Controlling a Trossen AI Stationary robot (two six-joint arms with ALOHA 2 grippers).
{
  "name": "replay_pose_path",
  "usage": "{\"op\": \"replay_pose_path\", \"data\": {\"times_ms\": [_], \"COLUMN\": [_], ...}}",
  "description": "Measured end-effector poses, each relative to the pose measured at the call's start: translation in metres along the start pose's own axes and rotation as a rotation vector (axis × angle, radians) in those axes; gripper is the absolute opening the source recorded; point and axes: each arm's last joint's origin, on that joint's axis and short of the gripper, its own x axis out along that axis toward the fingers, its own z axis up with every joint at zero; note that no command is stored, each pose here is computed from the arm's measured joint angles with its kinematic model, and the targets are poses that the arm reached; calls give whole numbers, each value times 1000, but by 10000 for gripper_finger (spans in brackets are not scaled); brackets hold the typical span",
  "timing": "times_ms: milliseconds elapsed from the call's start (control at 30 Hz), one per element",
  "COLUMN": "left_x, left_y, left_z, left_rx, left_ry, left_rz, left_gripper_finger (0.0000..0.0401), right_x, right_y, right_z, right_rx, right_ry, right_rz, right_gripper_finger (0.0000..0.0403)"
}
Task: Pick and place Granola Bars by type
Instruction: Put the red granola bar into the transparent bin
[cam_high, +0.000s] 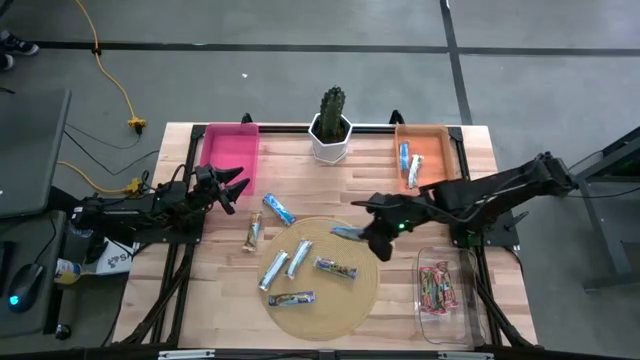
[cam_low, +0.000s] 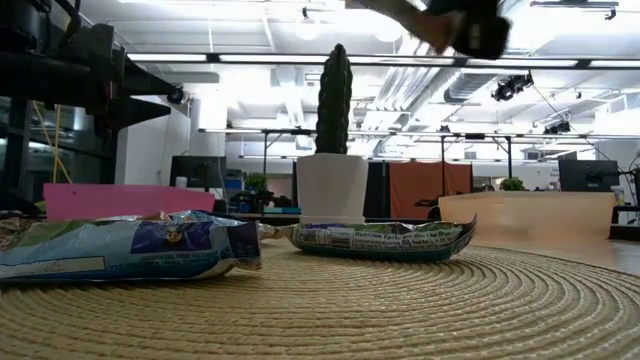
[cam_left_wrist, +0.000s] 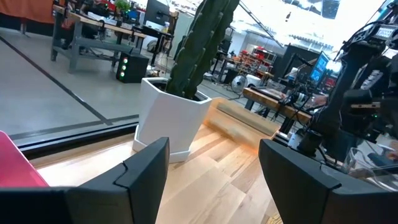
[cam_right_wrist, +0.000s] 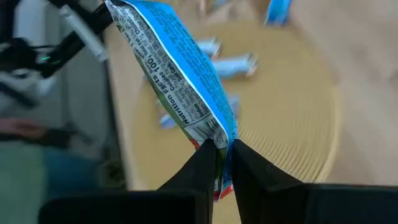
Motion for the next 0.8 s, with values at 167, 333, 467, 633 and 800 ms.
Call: {"op": "replay_pose_path", "data": {"times_ms": [167, 333, 467, 633, 800], "left_x": [0, 0, 0, 0, 0], "left_y": [0, 0, 0, 0, 0], "left_z": [0, 0, 0, 0, 0], "left_rx": [0, 0, 0, 0, 0], "left_ry": [0, 0, 0, 0, 0], "left_rz": [0, 0, 0, 0, 0], "left_gripper_finger": [245, 245, 245, 245, 245], "right_x": [-14, -22, -26, -33, -44], "right_y": [6, 18, 26, 31, 25], "right_z": [-15, -35, -52, -78, -100], "right_rx": [153, 269, 349, 445, 504], "right_ry": [183, 381, 533, 724, 906], "right_rz": [98, 163, 161, 53, -132], "right_gripper_finger": [29, 29, 29, 29, 29]}}
